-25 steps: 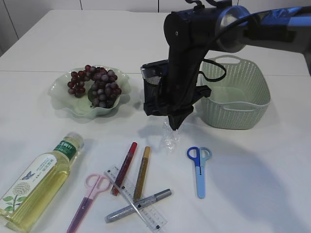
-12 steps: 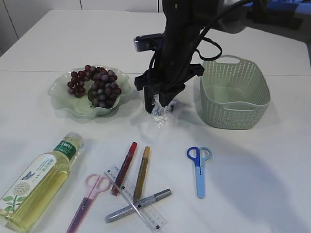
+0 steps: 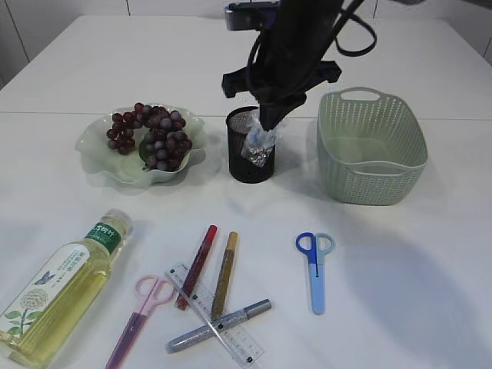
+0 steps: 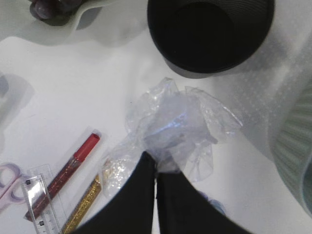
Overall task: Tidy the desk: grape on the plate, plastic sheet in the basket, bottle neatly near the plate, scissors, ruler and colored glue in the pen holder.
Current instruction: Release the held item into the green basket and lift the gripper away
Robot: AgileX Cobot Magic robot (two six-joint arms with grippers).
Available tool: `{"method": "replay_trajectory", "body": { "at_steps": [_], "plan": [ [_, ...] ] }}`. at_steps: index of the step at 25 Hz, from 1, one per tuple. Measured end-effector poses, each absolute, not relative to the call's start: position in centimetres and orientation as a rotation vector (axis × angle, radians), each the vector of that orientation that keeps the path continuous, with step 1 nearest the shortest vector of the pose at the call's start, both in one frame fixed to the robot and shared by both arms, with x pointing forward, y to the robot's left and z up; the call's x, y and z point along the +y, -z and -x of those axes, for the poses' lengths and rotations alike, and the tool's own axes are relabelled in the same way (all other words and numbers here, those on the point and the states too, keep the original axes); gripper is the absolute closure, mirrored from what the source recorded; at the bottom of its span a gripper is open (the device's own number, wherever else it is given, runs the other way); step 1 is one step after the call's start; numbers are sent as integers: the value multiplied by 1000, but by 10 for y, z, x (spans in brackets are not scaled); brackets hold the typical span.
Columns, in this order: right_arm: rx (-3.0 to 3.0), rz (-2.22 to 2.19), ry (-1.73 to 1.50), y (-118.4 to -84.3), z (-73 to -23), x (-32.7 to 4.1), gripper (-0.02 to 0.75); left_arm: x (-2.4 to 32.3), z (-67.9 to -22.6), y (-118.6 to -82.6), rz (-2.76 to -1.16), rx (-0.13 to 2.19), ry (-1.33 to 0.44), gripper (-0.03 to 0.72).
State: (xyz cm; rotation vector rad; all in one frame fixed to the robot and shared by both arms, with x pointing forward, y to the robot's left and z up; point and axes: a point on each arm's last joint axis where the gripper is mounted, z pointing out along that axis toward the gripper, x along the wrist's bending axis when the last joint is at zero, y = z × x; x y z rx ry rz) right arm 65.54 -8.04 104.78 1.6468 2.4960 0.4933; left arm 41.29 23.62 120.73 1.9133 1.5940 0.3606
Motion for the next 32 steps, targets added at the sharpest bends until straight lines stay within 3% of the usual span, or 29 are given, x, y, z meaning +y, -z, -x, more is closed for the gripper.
{"method": "replay_trajectory", "body": {
  "at_steps": [10,21,32],
  "plan": [
    [2251,-1793,-550,-1093,-671,-165,722,237,-413,-1207,-1914,1595,-366,263],
    [2070,-1912,-480,-1098,-685,-236,722,237,-413,-1207,-1915,1596,-368,263],
    [2103,-1990,-418,-1065,-696,-242,722,237,-413,-1207,-1915,1596,-368,263]
  ]
}}
